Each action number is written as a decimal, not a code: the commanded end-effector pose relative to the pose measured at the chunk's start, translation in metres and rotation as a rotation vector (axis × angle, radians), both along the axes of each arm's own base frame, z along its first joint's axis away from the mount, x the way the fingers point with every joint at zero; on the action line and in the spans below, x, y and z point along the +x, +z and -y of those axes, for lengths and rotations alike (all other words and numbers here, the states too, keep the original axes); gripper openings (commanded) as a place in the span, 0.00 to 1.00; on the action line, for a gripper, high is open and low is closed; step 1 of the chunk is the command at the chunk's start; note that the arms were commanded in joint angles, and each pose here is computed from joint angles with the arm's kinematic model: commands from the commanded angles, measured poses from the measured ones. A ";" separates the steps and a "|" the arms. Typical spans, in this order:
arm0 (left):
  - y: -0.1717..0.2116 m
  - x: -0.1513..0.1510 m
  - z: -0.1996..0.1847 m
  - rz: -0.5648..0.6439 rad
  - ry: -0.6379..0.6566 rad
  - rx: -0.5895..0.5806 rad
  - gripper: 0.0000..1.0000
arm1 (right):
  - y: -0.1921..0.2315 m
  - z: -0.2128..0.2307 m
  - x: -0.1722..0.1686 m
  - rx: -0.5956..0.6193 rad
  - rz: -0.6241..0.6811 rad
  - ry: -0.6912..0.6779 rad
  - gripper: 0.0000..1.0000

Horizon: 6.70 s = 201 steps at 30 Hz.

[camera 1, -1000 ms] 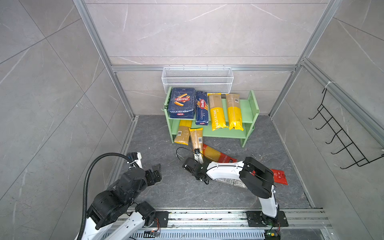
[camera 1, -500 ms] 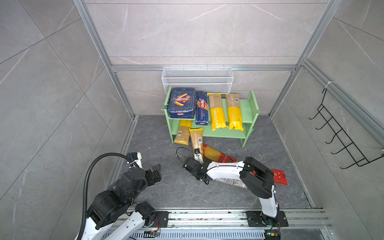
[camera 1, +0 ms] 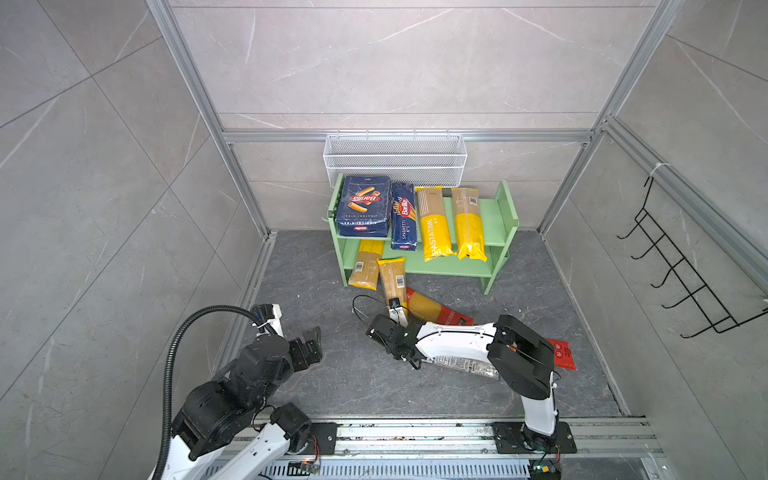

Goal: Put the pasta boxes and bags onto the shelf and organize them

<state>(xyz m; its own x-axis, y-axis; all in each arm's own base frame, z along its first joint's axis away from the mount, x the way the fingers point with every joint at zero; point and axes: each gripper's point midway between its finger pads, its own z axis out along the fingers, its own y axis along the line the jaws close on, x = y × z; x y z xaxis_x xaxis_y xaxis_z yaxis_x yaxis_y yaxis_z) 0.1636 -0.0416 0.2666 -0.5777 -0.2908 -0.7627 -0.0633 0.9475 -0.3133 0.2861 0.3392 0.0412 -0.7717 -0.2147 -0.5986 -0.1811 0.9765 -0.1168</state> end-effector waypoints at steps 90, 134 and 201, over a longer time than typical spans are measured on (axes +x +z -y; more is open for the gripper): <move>0.052 0.022 0.000 0.082 0.014 0.101 0.99 | 0.157 0.000 0.164 0.231 0.326 -0.189 0.50; 0.047 0.015 -0.004 0.088 0.005 0.089 0.99 | 0.158 -0.021 0.125 0.296 0.292 -0.044 0.82; -0.022 0.039 0.055 -0.030 -0.122 -0.021 0.99 | 0.058 0.160 -0.077 -0.050 -0.064 -0.159 0.99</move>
<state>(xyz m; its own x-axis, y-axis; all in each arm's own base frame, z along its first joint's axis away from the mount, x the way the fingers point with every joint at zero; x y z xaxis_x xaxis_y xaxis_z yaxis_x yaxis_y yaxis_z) 0.1975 -0.0843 0.2381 -0.6518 -0.1842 -0.7357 0.0182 0.9660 -0.2580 0.2275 0.2042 0.1245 -0.7815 -0.1513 -0.6053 -0.1123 0.9884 -0.1020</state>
